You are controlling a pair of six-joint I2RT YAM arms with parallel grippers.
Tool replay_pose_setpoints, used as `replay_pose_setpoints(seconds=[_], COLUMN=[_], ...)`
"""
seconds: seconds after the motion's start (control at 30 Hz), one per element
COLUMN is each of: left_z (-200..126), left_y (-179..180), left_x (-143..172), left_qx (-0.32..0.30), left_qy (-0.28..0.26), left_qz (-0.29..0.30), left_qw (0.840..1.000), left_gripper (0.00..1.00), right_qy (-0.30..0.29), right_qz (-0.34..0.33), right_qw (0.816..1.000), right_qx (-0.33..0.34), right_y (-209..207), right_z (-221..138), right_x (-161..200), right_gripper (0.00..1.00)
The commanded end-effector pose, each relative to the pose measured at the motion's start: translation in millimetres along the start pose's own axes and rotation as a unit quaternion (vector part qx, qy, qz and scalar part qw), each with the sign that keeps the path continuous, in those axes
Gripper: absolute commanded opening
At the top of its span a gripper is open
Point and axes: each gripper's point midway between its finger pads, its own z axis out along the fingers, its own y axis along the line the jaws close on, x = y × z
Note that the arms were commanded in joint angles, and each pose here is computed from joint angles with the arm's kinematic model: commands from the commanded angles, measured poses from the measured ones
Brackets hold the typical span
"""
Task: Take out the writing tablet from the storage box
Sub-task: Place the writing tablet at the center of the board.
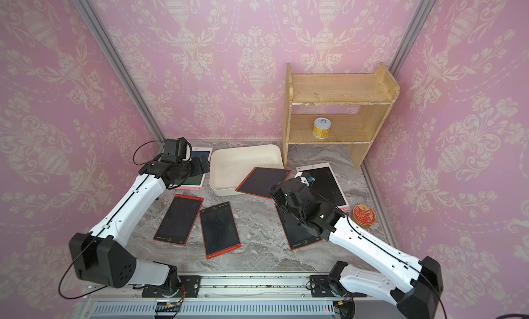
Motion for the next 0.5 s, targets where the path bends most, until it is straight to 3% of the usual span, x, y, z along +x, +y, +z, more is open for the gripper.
replay_pose_setpoints(seconds=[0.0, 0.47], left_z=[-6, -9], left_y=[2, 0], left_x=[12, 19], left_qx=[0.001, 0.015], left_qy=[0.014, 0.017], left_qz=[-0.010, -0.007], left_qw=[1.000, 1.000], left_gripper=[0.99, 0.99], right_qy=[-0.049, -0.054], right_qz=[0.028, 0.028], right_qw=[0.998, 0.997], right_qx=[0.019, 0.049], right_y=[-20, -51], right_z=[-9, -21], right_x=[-8, 22], right_gripper=[0.00, 0.00])
